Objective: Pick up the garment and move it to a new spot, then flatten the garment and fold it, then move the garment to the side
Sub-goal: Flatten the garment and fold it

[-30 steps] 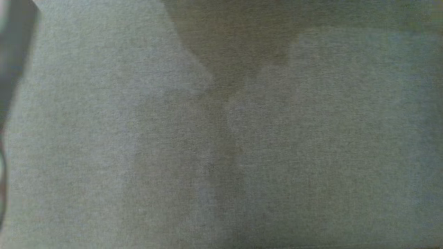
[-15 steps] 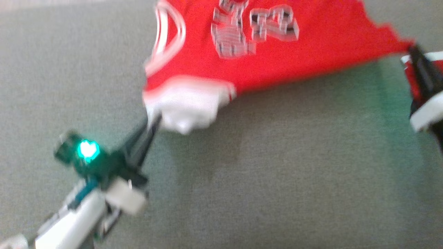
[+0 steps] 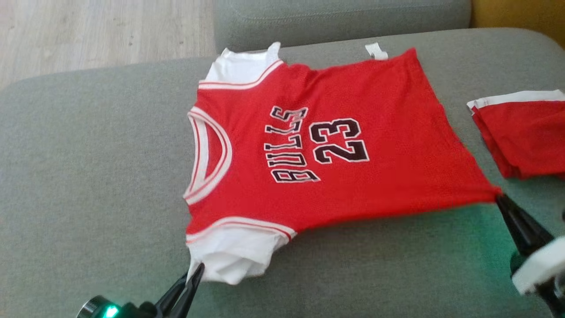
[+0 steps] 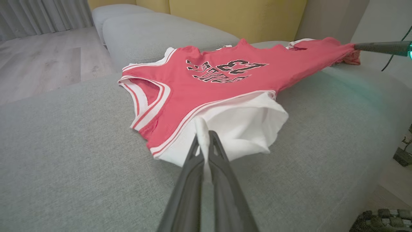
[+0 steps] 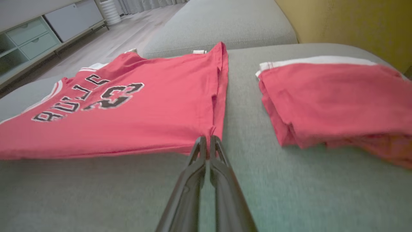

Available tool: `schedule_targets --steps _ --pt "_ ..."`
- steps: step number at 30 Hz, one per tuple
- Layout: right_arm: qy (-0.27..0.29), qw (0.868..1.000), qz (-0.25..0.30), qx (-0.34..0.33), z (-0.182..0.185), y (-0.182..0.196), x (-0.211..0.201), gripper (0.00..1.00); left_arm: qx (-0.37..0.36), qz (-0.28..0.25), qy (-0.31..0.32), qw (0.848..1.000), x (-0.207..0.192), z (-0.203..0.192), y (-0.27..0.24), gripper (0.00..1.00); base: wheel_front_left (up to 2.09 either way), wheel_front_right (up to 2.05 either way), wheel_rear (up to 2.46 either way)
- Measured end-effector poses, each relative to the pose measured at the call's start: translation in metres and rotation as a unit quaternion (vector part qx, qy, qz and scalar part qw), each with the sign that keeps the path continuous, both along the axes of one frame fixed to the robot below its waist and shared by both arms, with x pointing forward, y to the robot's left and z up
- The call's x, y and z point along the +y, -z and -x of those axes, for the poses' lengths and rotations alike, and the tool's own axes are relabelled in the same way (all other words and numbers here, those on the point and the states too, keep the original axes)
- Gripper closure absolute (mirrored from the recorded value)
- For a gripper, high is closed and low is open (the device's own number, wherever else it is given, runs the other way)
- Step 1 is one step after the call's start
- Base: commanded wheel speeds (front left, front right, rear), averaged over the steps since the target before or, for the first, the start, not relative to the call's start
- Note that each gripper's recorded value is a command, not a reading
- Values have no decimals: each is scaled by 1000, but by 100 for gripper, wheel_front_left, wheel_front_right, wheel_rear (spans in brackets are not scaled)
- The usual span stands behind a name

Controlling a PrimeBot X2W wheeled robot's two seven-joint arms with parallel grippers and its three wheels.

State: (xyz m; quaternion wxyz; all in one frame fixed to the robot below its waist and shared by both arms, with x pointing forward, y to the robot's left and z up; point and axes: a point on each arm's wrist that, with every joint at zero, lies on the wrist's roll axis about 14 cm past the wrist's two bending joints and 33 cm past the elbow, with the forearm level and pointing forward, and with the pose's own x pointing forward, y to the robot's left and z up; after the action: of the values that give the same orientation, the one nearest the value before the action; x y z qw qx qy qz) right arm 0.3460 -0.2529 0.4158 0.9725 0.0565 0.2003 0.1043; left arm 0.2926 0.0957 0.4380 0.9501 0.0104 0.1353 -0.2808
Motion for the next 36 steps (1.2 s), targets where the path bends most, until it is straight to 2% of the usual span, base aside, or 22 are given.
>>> schedule_targets --steps 4,9,14,21,27,32,33,34,36 --pt "10 1000 -11 4 16 2 -2 100 -14 -1 1 1000 3 -1 -11 100 0 0 0" --pt "21 1000 -20 -11 5 -5 -2 100 -36 -7 4 999 3 -22 -22 100 0 0 0" --pt "26 999 -26 -18 -17 -10 2 100 -81 -27 12 996 0 -61 -38 100 0 0 0" --pt "26 999 -18 -33 -74 -20 2 100 -137 -60 36 988 -10 -132 -51 100 0 0 0" --pt "14 1000 -9 -23 -108 -9 11 100 -154 -113 50 980 -12 -183 -42 100 0 0 0" --pt "6 1000 0 -13 -124 3 17 100 -156 -143 58 976 -12 -206 -29 100 0 0 0" --pt "7 1000 2 -11 -126 5 17 76 -157 -145 56 975 -12 -209 -27 100 0 0 0" --pt "9 1000 3 -11 -127 7 16 3 -160 -148 51 975 -12 -212 -27 99 0 0 0" --pt "18 1000 3 -16 -129 8 13 0 -160 -147 38 975 -10 -215 -25 29 0 0 0"
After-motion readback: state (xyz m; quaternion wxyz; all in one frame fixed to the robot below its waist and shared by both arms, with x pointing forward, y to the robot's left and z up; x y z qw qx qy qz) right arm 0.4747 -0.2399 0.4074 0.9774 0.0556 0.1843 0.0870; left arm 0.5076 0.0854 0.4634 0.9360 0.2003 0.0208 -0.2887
